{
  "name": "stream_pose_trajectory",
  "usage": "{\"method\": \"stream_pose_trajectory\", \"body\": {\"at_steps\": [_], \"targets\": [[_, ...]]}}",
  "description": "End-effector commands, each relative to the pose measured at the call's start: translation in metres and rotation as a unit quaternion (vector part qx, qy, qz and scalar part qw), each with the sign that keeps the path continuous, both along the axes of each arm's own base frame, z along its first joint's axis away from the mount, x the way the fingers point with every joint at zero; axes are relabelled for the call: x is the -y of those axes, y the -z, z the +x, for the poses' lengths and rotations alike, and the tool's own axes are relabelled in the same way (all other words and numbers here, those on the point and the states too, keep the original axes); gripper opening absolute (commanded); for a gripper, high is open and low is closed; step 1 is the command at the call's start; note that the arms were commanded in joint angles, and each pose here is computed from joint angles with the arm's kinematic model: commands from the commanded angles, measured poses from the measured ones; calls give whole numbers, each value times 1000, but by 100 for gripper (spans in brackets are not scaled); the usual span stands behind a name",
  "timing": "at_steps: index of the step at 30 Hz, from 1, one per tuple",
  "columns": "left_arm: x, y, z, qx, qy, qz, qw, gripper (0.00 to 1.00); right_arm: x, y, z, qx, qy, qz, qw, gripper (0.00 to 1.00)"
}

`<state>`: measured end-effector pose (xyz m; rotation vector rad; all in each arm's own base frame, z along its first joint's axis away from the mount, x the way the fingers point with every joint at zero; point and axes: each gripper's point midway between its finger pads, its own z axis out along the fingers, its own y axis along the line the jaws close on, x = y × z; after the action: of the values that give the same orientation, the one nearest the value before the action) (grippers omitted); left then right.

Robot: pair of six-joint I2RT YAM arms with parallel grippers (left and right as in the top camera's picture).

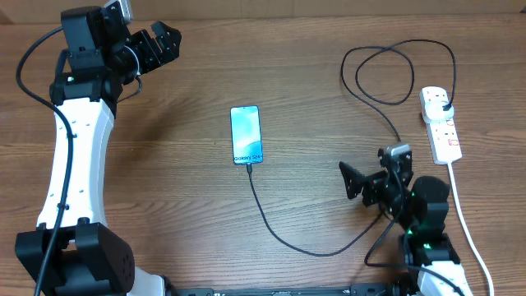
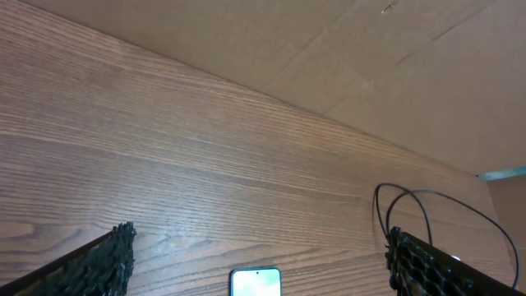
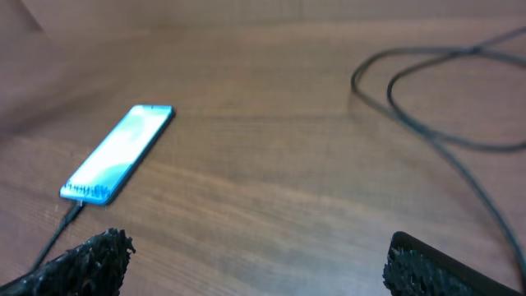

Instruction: Plug charger to phone and switch on socket

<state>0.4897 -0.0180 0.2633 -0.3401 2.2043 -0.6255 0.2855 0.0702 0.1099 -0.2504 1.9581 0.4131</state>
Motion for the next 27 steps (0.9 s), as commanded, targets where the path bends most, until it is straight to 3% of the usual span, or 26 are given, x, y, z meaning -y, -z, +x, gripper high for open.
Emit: {"method": "stream_pose_trajectory", "body": {"at_steps": [1, 17, 27], "targets": [[-1, -13, 0, 19, 3, 11, 1000, 99, -3, 14, -14, -7, -9, 2, 1000, 100], [-1, -13, 0, 19, 3, 11, 1000, 99, 8, 40, -45, -29, 21, -13, 999, 100], [-1, -13, 0, 19, 3, 11, 1000, 99, 10, -32, -42, 130, 30, -9, 991, 100]]}}
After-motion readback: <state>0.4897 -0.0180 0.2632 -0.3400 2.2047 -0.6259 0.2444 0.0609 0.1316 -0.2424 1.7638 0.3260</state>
